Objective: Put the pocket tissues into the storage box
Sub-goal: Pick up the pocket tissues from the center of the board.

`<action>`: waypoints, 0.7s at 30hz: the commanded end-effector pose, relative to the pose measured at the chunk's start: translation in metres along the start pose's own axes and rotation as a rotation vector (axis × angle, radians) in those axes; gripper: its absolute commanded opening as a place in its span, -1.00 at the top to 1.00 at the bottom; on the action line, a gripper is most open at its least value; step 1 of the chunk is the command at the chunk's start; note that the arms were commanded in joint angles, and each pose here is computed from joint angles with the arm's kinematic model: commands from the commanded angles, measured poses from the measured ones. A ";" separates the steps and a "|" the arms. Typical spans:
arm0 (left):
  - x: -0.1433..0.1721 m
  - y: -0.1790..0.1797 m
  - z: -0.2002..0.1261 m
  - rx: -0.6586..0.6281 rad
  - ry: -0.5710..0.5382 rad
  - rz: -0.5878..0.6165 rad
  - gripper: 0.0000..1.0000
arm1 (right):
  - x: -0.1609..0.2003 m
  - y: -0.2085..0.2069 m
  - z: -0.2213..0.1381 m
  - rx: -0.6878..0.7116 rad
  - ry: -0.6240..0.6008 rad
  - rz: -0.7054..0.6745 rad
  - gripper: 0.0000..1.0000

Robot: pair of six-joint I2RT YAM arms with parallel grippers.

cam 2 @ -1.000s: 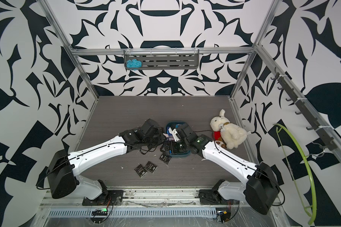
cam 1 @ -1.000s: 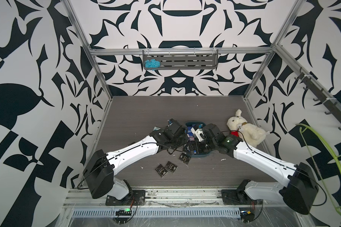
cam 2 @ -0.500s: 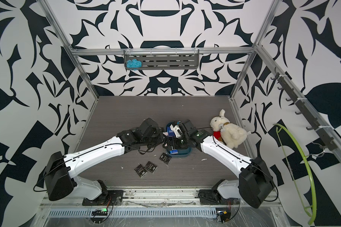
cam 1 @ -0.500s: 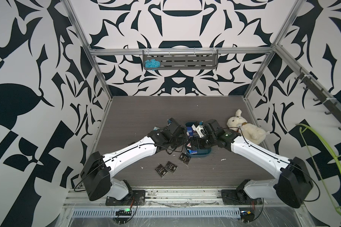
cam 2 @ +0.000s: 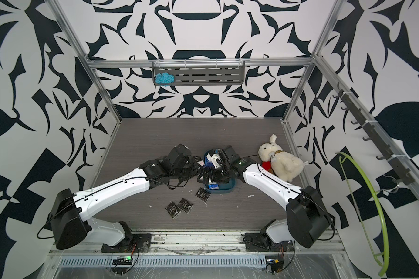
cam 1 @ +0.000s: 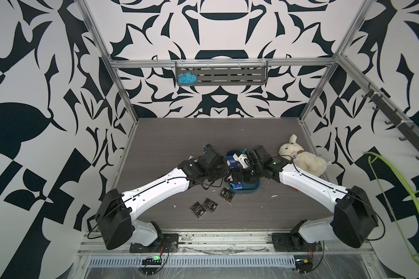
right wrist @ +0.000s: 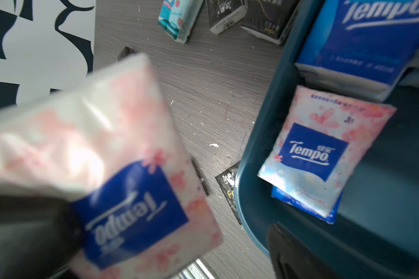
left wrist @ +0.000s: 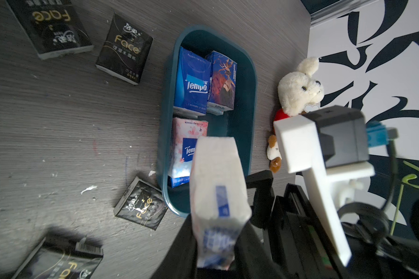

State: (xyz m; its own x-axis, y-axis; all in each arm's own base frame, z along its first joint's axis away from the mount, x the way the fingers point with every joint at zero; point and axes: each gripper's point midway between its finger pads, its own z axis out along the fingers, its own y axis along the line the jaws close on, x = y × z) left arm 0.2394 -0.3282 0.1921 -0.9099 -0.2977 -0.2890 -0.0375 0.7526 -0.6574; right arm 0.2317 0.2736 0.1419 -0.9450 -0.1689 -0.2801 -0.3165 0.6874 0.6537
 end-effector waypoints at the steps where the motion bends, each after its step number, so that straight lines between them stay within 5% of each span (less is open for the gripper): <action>1: 0.044 -0.031 -0.004 0.137 0.199 0.077 0.41 | -0.049 0.062 -0.021 -0.158 -0.165 -0.192 -0.91; 9: 0.053 -0.038 -0.011 0.135 0.277 0.127 0.42 | -0.052 0.083 -0.034 -0.220 -0.181 -0.292 -0.79; 13: 0.050 -0.037 -0.017 0.142 0.272 0.125 0.41 | -0.050 0.089 -0.037 -0.255 -0.193 -0.318 -0.38; 21: 0.041 -0.037 -0.026 0.201 0.327 0.076 0.42 | -0.043 0.093 -0.051 -0.270 -0.255 -0.381 -0.60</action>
State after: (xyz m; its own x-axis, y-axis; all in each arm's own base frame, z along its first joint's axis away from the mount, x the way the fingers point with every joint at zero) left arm 0.2291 -0.3343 0.2158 -0.9587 -0.1844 -0.2166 0.0278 0.6970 -0.7165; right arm 0.2212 0.2864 0.1840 -0.8611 -0.2568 -0.4388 -0.5040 0.5445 0.6704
